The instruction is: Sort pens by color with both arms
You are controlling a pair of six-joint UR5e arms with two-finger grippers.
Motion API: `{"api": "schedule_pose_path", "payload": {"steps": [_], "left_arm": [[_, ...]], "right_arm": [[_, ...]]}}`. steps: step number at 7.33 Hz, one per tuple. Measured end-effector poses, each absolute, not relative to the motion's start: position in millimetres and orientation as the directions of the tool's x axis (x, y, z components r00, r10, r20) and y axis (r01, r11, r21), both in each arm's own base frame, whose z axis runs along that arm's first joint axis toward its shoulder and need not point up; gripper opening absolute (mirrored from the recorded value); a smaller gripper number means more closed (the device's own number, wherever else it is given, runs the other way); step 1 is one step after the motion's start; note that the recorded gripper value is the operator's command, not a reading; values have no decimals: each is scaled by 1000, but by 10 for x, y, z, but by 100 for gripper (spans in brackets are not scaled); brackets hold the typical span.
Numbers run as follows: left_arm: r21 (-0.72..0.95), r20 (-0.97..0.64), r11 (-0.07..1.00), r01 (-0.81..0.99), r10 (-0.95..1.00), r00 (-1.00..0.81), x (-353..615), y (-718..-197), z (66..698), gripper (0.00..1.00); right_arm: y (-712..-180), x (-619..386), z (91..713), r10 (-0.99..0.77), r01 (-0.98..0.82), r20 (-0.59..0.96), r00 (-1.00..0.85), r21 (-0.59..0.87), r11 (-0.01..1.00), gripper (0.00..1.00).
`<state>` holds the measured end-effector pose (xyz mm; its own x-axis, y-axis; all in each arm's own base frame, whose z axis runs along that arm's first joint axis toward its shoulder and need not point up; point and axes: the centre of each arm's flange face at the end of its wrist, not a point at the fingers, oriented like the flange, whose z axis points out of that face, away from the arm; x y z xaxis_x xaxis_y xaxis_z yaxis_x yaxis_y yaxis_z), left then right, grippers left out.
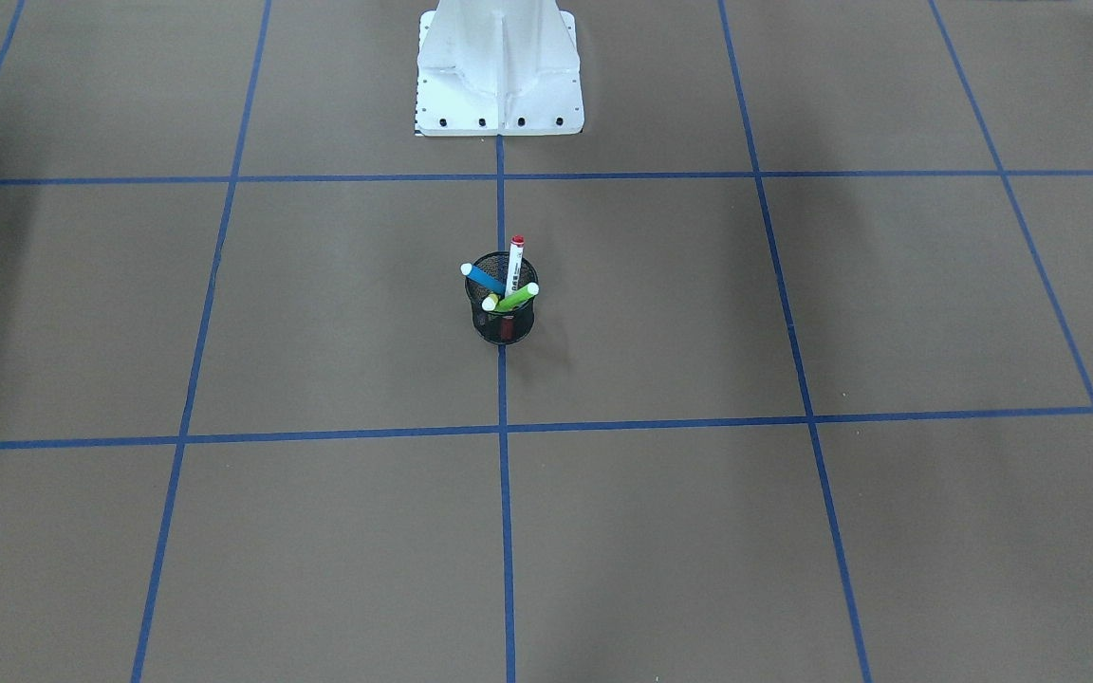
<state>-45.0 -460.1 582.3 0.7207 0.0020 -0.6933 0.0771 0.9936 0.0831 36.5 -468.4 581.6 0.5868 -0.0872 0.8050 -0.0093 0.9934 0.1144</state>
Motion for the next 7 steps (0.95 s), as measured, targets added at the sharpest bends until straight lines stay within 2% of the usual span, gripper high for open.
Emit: {"api": "schedule_pose_path", "payload": {"steps": [5,7], "left_arm": [[82,-693,994,77,1,721,-450,-4599,5831,100],[80,-693,994,77,0,720,-450,-4595,5839,100]], "right_arm": [[-4740,-738,5140,-150,20,866,477,160,987,100],[-4862,-1408,4609,-112,3,881,461,125,992,99]]}}
